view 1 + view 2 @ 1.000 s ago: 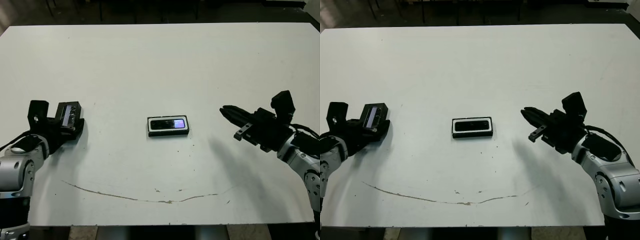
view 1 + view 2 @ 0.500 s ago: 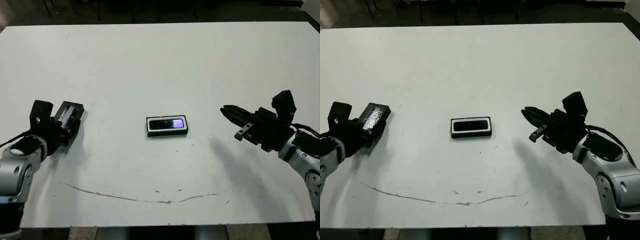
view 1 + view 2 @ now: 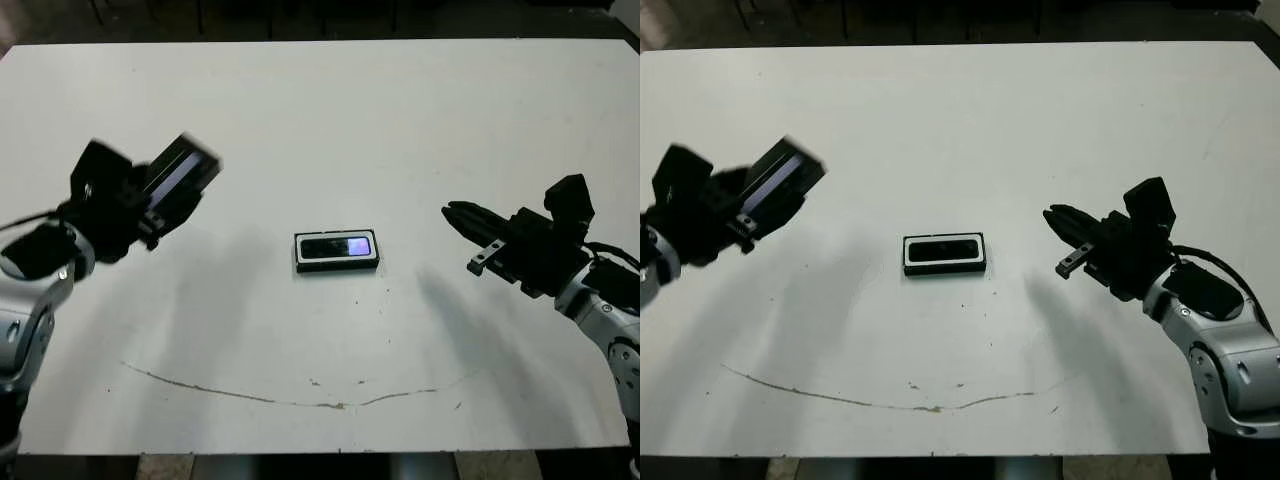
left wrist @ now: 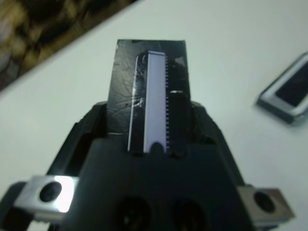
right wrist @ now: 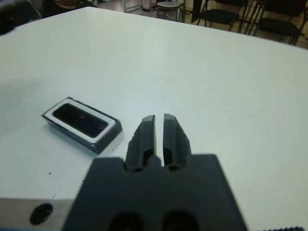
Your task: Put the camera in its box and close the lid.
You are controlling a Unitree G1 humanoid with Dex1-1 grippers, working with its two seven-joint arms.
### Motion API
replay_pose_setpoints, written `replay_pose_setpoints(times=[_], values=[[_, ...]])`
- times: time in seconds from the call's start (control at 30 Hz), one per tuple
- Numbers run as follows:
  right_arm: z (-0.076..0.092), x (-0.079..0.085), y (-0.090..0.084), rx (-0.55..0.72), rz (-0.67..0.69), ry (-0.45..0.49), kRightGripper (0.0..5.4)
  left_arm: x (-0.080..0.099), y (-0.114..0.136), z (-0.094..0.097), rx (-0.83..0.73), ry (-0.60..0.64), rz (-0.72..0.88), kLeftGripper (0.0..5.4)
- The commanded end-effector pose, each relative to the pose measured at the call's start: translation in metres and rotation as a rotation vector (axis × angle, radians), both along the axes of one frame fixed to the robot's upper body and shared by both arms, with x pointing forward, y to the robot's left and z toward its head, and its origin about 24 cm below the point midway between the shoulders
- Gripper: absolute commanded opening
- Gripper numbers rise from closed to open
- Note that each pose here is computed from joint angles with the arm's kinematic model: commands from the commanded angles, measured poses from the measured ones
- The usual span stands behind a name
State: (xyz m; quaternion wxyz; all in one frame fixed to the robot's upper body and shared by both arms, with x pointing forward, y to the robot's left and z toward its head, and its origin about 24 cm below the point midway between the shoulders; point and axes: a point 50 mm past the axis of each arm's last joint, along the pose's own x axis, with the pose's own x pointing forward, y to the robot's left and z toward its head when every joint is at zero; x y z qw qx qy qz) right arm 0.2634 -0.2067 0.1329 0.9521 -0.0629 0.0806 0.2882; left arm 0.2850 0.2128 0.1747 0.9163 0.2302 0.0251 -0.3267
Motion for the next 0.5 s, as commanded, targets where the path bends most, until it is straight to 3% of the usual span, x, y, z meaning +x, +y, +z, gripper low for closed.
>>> replay_pose_setpoints(times=[0.03,0.3,0.5], values=[[-0.009,0.006,-0.004,0.036,0.001,0.018,0.0,0.008,-0.007,-0.007,0.009,0.062,-0.12,2.82],[-0.021,0.019,-0.007,0.084,0.051,-0.01,0.0,0.024,-0.023,-0.03,0.122,0.174,-0.261,2.82],[-0.019,0.022,-0.008,0.098,0.05,0.017,0.0,0.027,-0.029,-0.039,0.2,0.244,-0.313,2.82]])
